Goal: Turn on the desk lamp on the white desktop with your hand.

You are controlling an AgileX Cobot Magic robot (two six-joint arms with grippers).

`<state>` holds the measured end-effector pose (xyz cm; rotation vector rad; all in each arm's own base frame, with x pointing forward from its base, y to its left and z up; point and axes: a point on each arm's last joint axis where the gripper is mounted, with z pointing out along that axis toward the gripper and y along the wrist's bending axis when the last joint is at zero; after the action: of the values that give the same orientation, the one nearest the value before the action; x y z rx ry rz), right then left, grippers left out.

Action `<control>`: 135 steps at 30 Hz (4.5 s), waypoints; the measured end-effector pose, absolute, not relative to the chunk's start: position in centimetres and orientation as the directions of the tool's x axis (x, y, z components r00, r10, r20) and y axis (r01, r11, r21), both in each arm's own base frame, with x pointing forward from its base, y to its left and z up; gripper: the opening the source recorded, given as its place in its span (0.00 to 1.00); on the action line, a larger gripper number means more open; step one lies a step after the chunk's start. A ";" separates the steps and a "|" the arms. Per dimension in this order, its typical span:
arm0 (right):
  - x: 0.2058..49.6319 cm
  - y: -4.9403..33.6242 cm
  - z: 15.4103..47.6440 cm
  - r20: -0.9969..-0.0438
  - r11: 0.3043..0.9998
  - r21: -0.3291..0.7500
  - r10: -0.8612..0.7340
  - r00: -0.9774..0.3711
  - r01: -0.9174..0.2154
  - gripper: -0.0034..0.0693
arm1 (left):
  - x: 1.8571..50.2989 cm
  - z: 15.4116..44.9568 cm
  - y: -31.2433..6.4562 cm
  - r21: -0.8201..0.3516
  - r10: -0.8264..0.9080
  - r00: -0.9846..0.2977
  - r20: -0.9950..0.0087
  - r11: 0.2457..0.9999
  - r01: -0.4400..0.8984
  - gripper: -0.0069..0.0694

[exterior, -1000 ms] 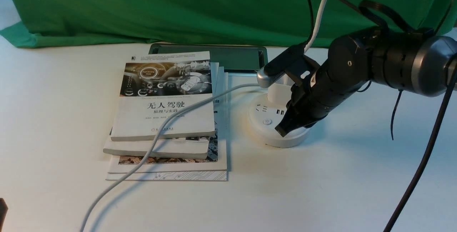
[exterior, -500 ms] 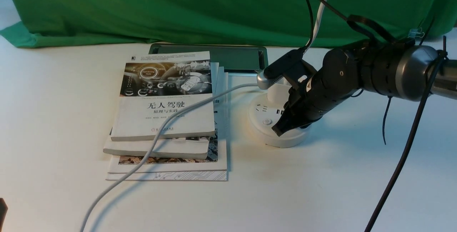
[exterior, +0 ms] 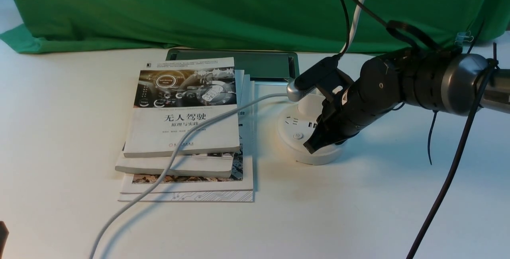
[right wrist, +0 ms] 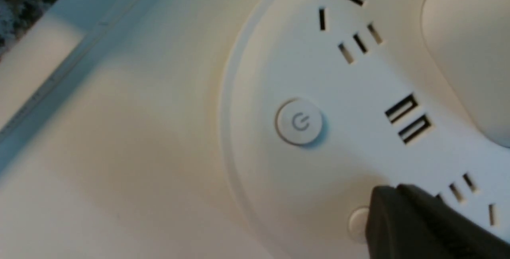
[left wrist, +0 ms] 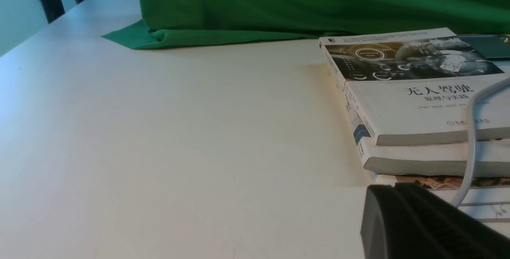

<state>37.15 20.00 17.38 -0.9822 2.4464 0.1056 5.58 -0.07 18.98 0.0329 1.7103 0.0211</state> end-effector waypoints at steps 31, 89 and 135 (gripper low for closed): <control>13.6 7.6 33.1 -0.950 0.876 0.038 -0.118 -0.290 -0.481 0.11 | 5.6 19.0 -0.1 0.033 0.034 -0.139 -0.990 0.999 0.010 0.12; 5.6 0.0 19.0 -0.987 0.997 0.080 0.081 -0.141 0.013 0.29 | 5.6 19.0 -0.1 0.033 0.034 -0.139 -0.990 0.999 0.010 0.12; 5.6 0.0 19.0 -0.986 0.996 0.086 0.087 -0.141 0.013 0.37 | 5.6 19.0 -0.1 0.033 0.034 -0.139 -0.990 0.999 0.010 0.12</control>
<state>5.63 0.00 19.00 0.0750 1.7119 0.0645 5.58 -0.07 18.98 0.0329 1.7103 0.0211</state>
